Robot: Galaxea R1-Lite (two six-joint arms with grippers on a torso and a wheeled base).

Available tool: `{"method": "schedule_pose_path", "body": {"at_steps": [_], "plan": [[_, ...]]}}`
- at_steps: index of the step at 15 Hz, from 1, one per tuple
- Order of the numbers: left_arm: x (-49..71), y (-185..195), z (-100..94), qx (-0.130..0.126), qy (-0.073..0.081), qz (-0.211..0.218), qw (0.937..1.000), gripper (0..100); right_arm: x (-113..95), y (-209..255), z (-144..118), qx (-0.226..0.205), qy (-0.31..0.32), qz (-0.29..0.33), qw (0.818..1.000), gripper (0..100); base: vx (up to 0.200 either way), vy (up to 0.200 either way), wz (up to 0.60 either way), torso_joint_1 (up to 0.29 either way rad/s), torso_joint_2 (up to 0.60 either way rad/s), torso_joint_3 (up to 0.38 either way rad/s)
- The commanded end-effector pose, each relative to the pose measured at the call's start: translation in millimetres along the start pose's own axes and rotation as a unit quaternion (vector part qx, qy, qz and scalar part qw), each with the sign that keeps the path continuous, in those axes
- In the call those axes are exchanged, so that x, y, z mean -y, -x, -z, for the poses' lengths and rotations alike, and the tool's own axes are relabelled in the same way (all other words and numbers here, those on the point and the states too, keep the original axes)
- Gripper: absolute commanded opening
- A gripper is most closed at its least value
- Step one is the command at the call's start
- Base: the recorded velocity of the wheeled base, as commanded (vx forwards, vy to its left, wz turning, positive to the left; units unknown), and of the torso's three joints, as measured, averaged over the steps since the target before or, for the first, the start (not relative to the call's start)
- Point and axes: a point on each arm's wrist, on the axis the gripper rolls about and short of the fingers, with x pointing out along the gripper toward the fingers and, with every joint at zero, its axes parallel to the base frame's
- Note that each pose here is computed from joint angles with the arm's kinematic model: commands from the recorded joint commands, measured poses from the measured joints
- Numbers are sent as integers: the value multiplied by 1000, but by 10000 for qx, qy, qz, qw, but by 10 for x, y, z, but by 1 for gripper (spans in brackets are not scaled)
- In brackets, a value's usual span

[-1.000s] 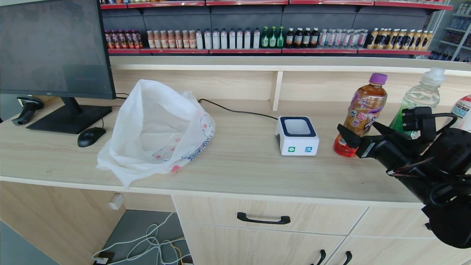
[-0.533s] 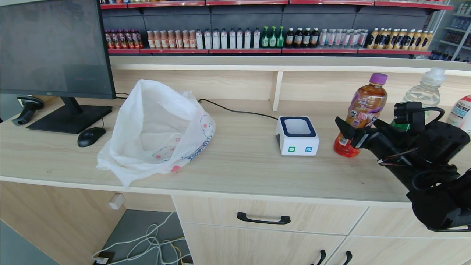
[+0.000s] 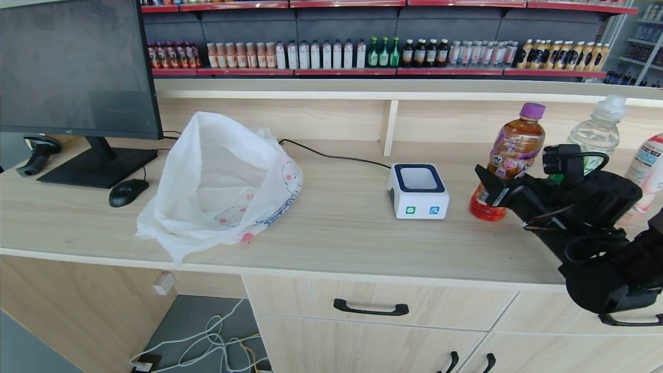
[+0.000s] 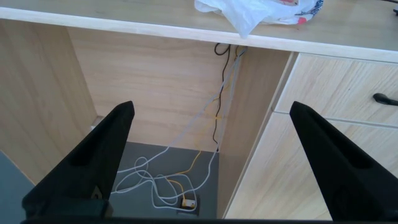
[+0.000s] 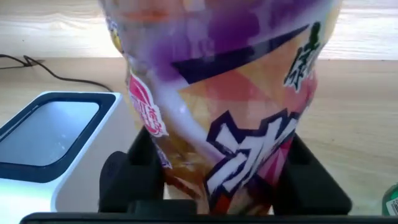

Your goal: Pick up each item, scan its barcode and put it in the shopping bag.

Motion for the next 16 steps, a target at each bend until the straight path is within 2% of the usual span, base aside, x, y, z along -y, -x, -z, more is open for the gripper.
{"method": "schedule_pose_path", "body": {"at_steps": [1,9,16], "plan": [[0,0,1,-3,0,-1,10000,100,8,-4,-4,14,-4,8,10000,0,0,0,0,0,0,0],[0,0,0,4,0,-1,10000,100,45,5,-76,121,8,32,9999,0,0,0,0,0,0,0],[0,0,1,-3,0,-1,10000,100,5,178,-368,401,41,-174,9990,0,0,0,0,0,0,0]]}}
